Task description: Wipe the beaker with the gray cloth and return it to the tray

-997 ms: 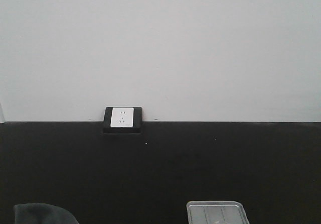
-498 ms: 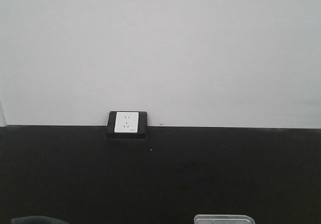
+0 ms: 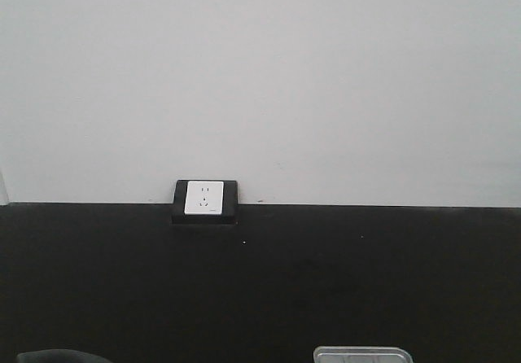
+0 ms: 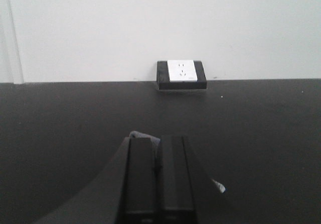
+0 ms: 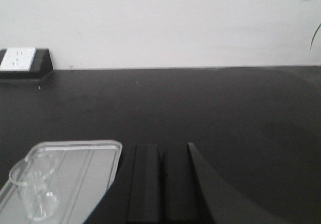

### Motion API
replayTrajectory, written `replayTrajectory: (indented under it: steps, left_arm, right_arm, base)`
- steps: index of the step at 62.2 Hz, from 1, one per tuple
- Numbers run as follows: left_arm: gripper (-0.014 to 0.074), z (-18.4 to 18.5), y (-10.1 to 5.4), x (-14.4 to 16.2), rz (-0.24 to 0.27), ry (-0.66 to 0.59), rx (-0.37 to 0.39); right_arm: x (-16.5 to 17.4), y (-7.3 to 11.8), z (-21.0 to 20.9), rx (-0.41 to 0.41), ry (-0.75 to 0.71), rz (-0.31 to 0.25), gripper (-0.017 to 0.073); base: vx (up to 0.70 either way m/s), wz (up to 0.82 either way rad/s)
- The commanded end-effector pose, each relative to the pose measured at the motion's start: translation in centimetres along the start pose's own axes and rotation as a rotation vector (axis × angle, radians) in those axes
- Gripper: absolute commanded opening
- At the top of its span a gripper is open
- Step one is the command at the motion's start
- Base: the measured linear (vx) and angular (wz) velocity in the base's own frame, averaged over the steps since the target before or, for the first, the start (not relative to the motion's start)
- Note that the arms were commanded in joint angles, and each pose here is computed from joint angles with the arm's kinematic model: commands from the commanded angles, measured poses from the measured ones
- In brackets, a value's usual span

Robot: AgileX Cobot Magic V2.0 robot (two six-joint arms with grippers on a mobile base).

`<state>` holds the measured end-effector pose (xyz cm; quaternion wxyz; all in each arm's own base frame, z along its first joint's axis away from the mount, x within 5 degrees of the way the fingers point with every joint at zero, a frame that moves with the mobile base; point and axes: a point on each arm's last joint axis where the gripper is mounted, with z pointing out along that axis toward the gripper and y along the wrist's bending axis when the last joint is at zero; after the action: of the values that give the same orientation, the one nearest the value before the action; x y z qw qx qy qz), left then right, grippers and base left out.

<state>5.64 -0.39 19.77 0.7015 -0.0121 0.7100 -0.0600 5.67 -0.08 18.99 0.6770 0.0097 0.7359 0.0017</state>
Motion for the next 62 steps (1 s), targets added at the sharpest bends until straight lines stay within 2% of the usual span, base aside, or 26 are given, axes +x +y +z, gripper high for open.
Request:
replayTrajectory:
  steps: [1,11,15,23,32,41,52,62]
  left_arm:
    - [-0.0006,0.0,0.0,-0.3,-0.018,-0.119,0.007]
    - [-0.0006,-0.3,-0.1,-1.6,-0.02,-0.221,0.015]
    - [-0.0006,-0.5,-0.2,-2.7,-0.02,-0.227,0.017]
    - [-0.0004,-1.3,-0.6,-6.1,-0.013,-0.155,0.016]
    - [0.0008,-2.0,-1.3,-12.1,-0.008,-0.103,0.015]
    - [0.0039,0.4,-1.6,-15.1,0.0,0.02,0.004]
    - [0.0121,5.3,-1.6,-14.9,-0.002,0.179,-0.013]
    - [0.0298,9.6,-1.2,-11.9,-0.003,0.414,-0.037]
  right_arm:
    - [-1.2,0.0,-0.1,0.002,-0.147,-0.015,-0.001]
    - [-2.4,0.1,-0.4,-0.003,-0.278,-0.012,-0.001]
    - [-3.1,0.1,-0.6,-0.004,-0.282,-0.005,-0.001]
    - [-6.4,0.1,-1.3,0.007,-0.172,-0.009,-0.001]
    - [-12.1,0.1,-2.3,0.018,-0.114,-0.039,-0.001]
    - [-15.4,0.1,-1.3,0.021,-0.031,-0.03,-0.0008]
    - [-15.3,0.1,1.6,0.019,0.102,-0.025,0.0007]
    - [-14.5,0.1,3.9,0.018,0.206,-0.02,0.0083]
  base:
    - [0.0,0.0]
    - [0.0,0.0]
    - [0.0,0.0]
    - [0.0,0.0]
    - [0.0,0.0]
    - [0.0,0.0]
    - [0.0,0.0]
    - [0.0,0.0]
